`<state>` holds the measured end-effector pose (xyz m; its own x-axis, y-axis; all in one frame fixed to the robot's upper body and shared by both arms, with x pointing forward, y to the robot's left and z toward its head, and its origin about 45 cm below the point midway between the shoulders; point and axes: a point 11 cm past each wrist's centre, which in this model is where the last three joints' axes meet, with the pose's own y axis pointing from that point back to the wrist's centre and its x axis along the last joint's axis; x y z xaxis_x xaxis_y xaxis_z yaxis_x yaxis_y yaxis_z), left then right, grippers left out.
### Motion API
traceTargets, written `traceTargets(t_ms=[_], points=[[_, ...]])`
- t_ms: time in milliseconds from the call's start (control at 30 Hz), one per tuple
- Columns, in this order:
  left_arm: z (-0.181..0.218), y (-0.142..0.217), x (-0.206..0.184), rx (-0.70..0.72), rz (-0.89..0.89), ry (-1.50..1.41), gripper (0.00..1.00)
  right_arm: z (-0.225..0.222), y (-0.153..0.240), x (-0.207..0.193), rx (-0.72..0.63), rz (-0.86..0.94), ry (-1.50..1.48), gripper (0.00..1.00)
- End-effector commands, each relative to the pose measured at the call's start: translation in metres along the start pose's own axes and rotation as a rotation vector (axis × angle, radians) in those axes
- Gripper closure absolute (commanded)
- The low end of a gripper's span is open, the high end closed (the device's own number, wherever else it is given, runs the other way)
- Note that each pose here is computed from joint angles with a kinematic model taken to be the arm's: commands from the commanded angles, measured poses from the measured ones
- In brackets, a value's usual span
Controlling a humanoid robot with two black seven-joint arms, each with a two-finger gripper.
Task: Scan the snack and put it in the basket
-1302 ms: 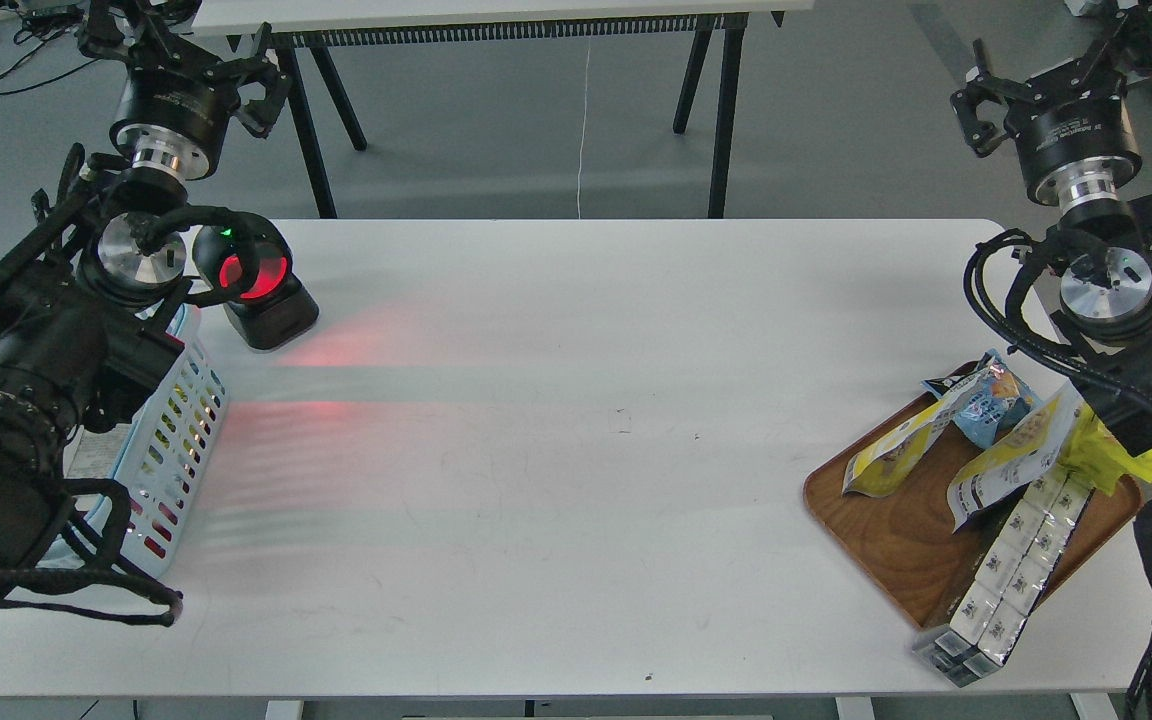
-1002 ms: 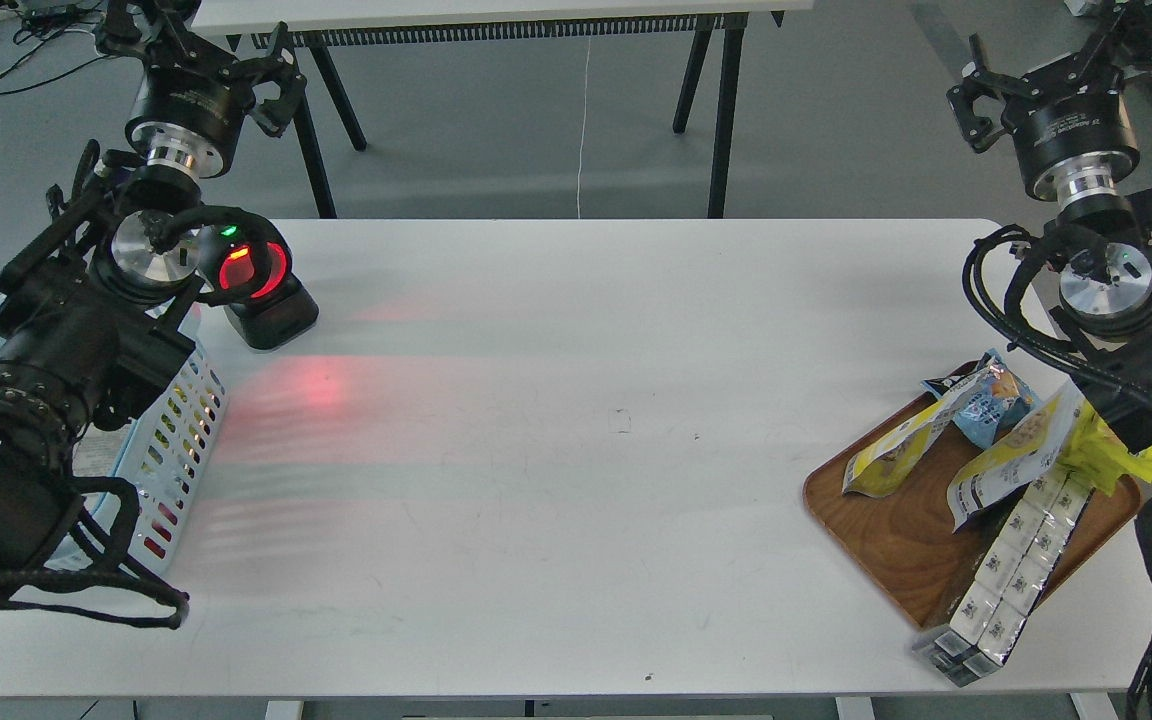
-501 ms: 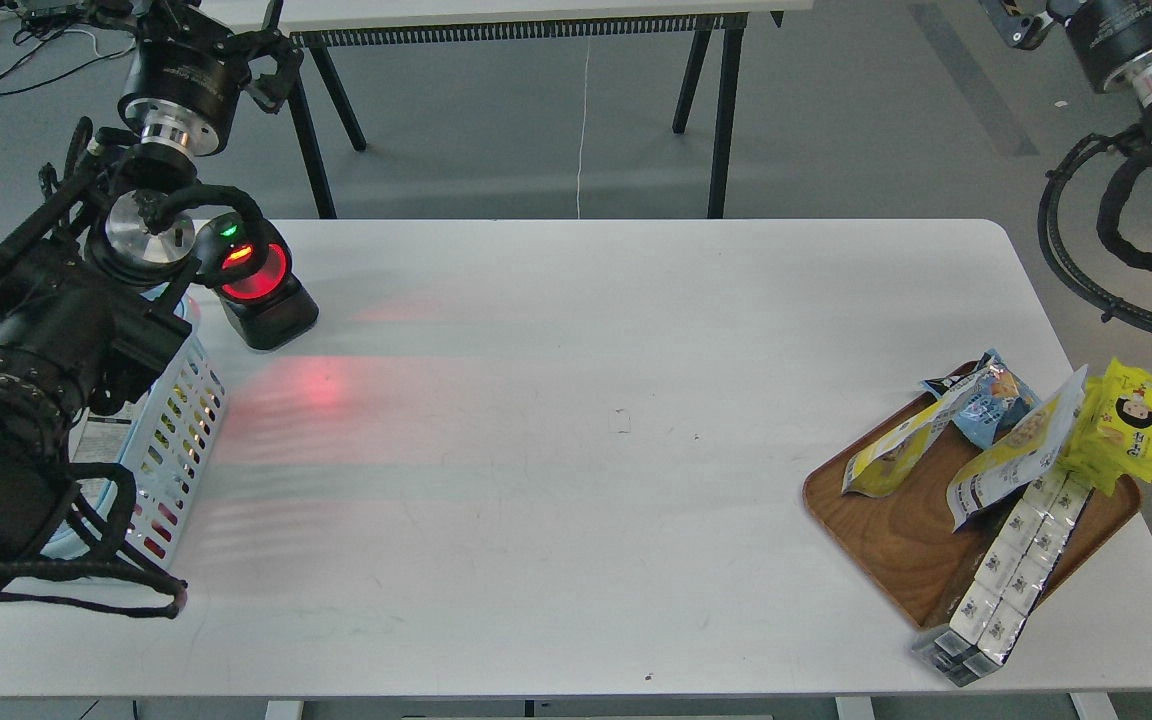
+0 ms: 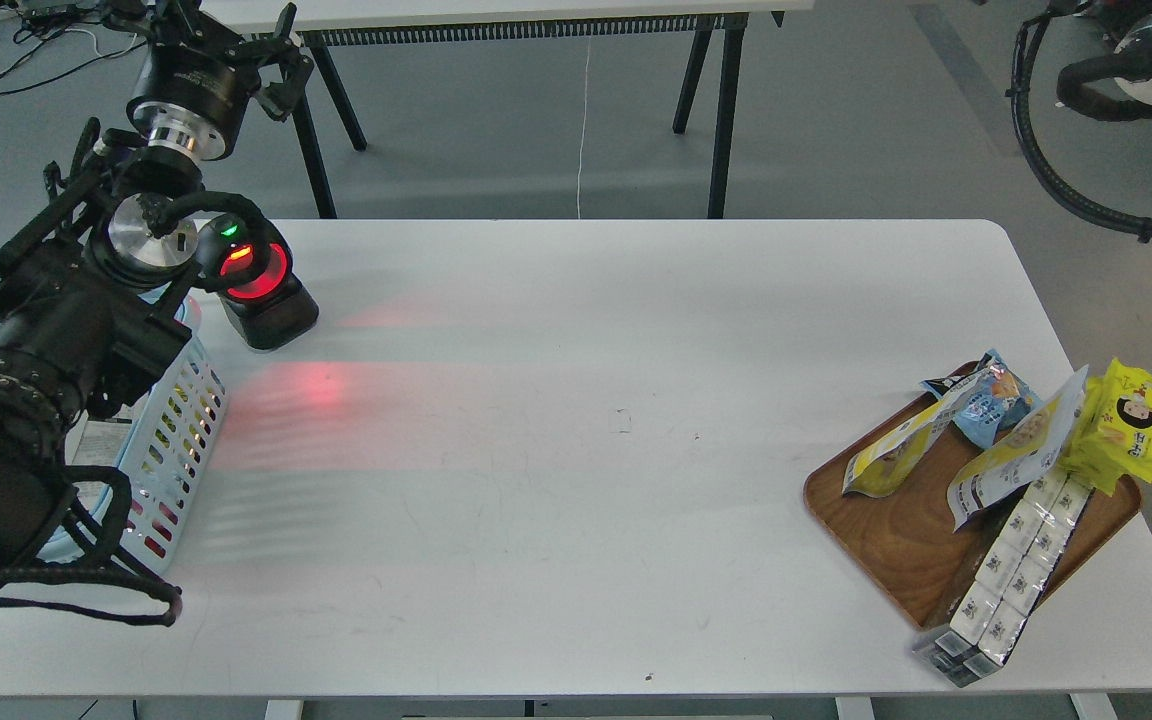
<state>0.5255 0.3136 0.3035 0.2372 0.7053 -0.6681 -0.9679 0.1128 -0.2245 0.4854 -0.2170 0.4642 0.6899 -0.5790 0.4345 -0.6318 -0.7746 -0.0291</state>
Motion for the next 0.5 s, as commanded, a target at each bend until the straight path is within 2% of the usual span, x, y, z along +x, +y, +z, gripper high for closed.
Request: traceTargets(t_ms=[0,334,467], points=[[0.003,-0.001,-0.001,-0.008,-0.003,-0.003,0.00,-0.002,0.005,-0.028,-0.059,-0.144,0.153,0.02],[-0.004,-0.005,-0.010,-0.009,-0.017,0.021,0.00,-0.009,0.007,-0.100,-0.102,-0.521,0.584,0.02],[-0.002,-0.006,-0.011,-0.013,-0.020,0.021,0.00,-0.007,0.005,-0.130,-0.160,-0.704,0.788,0.02]])
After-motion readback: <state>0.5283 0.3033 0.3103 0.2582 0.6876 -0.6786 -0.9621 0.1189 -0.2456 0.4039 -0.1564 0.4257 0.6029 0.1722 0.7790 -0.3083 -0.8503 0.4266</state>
